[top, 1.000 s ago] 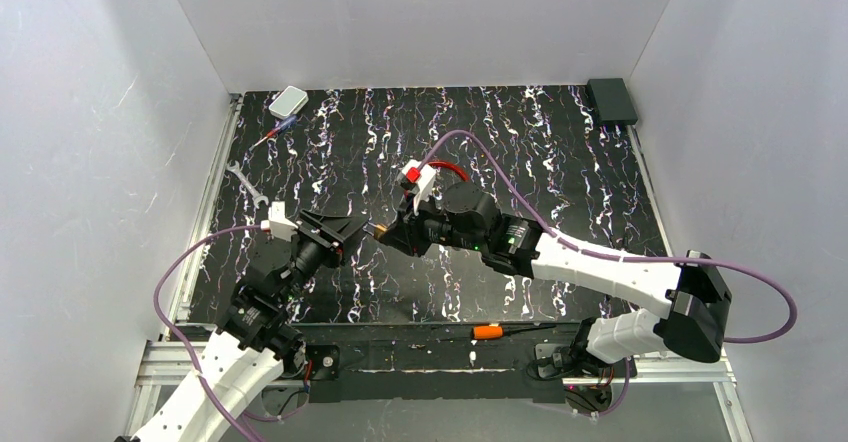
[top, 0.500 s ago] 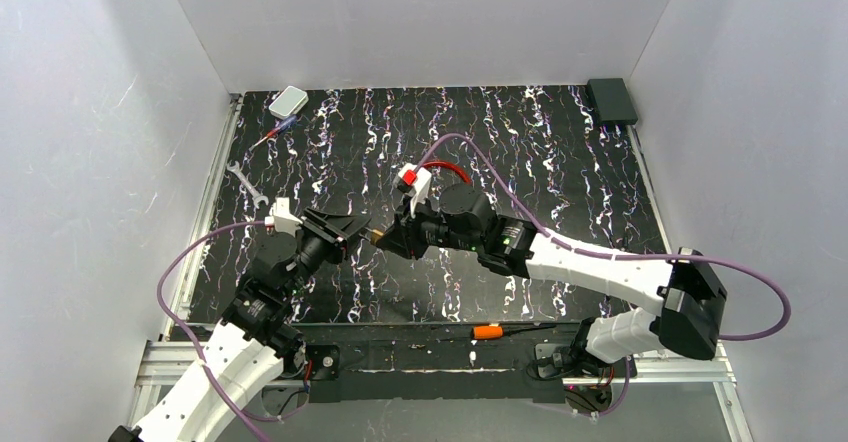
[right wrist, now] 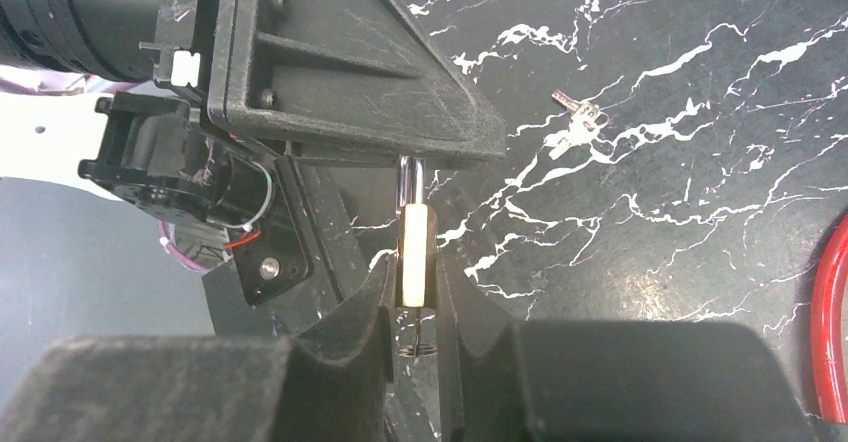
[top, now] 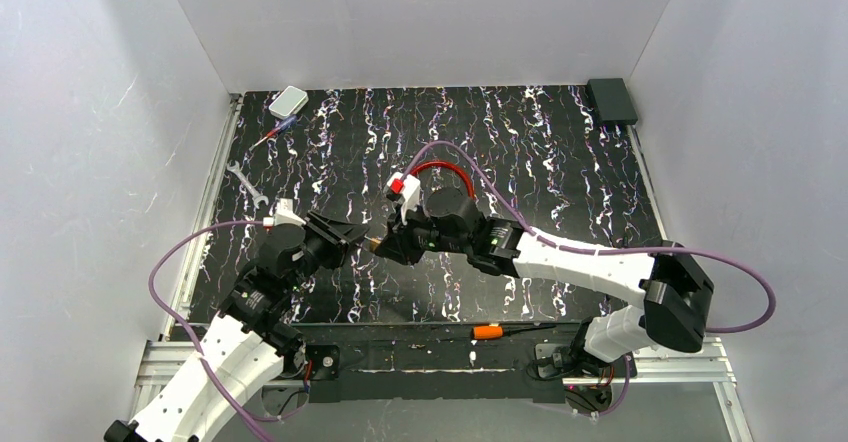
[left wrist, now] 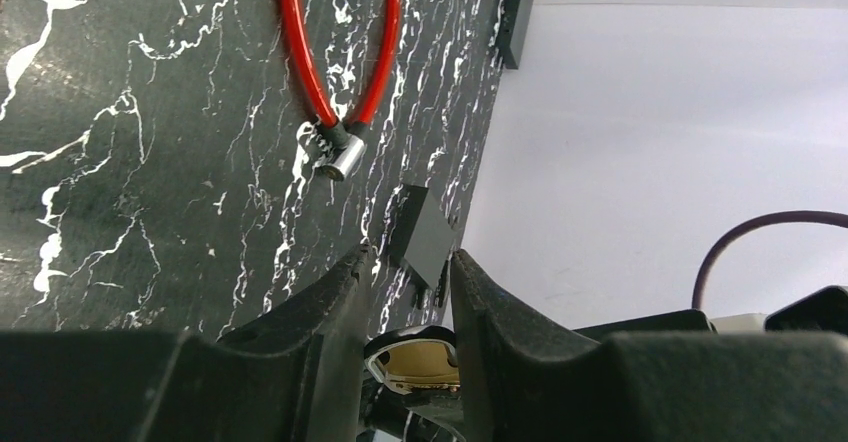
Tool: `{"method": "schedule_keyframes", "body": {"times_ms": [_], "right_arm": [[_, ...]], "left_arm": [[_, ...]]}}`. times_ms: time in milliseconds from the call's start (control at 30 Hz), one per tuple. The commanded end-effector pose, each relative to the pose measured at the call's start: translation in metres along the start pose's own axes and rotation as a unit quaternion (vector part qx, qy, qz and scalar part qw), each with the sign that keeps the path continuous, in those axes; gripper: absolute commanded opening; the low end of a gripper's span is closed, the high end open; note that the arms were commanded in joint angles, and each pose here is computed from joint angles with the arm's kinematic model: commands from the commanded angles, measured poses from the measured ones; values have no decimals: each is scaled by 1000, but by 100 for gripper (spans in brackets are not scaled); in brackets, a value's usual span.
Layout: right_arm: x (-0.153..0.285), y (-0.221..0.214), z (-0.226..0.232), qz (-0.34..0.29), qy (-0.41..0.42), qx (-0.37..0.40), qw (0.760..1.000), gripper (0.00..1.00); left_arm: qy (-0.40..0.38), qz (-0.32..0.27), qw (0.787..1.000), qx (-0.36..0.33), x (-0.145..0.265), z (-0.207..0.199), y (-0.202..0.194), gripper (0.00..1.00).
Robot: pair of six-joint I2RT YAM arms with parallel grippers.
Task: Unlock with the key
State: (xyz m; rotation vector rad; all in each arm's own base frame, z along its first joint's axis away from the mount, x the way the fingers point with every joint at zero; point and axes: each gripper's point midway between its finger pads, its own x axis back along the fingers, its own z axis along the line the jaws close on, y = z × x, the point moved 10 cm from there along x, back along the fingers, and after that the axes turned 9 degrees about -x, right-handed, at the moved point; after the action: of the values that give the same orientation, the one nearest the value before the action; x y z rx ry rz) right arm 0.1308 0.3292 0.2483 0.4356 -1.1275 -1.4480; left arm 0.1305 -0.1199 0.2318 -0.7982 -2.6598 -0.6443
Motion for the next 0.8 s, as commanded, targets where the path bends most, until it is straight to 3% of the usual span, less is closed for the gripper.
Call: {"method": "schedule_keyframes", "body": {"times_ms": [0, 467, 767], "right_arm": [[-2, 26, 6, -46, -2, 33, 998, 1], [-9, 1, -9, -9, -34, 35, 999, 1], [-18, -10, -17, 10, -42, 32, 999, 1]], "left_arm": [[13, 27, 999, -19, 6, 0, -3, 19], [12, 18, 1000, -13, 14, -7, 1, 29], [0, 17, 1000, -13, 20, -15, 3, 47]]}}
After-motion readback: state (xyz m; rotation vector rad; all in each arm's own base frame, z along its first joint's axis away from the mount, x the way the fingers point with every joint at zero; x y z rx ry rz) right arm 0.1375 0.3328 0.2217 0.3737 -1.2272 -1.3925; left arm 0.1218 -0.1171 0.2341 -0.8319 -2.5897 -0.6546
